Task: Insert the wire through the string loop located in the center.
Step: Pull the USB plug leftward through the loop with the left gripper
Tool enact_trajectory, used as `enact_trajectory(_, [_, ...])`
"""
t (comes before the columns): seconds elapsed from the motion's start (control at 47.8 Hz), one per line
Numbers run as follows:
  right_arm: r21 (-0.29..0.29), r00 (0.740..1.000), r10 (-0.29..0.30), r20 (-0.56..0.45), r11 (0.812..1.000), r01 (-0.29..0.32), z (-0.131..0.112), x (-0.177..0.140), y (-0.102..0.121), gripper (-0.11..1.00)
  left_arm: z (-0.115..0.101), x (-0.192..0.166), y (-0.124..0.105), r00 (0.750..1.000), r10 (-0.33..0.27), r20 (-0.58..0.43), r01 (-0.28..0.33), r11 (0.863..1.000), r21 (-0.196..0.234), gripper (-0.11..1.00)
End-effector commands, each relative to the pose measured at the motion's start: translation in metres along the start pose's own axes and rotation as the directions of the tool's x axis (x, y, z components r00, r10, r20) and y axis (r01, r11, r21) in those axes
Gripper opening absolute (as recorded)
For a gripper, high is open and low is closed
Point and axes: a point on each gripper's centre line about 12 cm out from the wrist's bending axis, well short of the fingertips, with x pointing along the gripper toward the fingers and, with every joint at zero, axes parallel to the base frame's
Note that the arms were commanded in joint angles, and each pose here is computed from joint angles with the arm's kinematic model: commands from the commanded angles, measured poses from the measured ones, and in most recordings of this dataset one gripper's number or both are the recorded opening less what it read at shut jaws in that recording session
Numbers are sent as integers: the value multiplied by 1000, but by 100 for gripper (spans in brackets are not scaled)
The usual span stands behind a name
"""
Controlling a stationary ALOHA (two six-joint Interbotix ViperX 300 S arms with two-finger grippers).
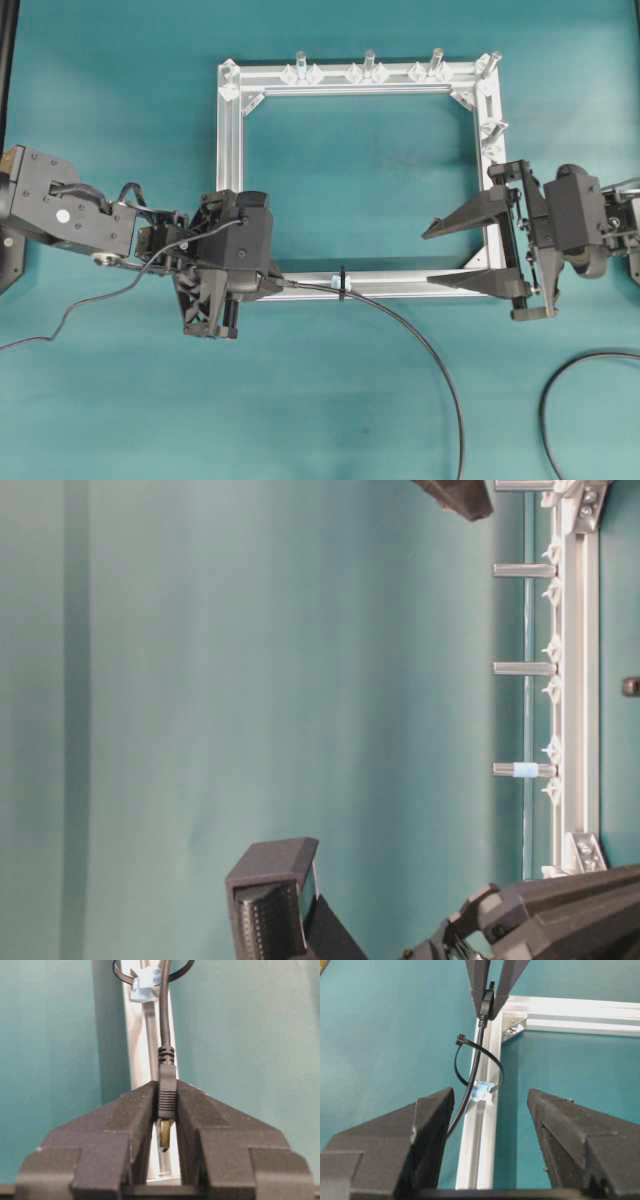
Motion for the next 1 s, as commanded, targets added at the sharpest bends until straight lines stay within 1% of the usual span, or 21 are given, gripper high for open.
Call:
enact_trajectory(0.0, [-3, 1000, 5, 26, 1000, -5, 6, -1, 1, 63, 12, -7, -1, 999, -4, 43, 4, 1000, -8, 14])
enact_trajectory(0.084, [-3, 1000, 5, 26, 1000, -5, 6, -1, 1, 63, 12, -7, -4, 999, -8, 41, 9, 1000, -6, 14])
enact_trajectory(0.335, [-3, 1000, 4, 16, 1000, -4, 3, -2, 1, 63, -6, -10, -12, 1000, -25, -18, 23, 998, -60, 14])
enact_trajectory(0.606, [-3, 1000, 4, 18, 1000, -4, 3, -2, 1, 63, -21, -32, -18, 999, -40, -24, 38, 996, -77, 14])
enact_trajectory(0.732, [-3, 1000, 4, 16, 1000, -4, 3, -2, 1, 63, -29, -43, -17, 998, -39, -44, 35, 995, -93, 14])
enact_trajectory(0.836, [-3, 1000, 4, 18, 1000, -4, 4, -1, 1, 63, -38, -52, -15, 997, -39, -64, 31, 993, -118, 14])
enact_trajectory(0.983, [-3, 1000, 6, 19, 1000, -6, 4, -1, 1, 63, -47, -63, -14, 997, -40, -59, 31, 990, -137, 14])
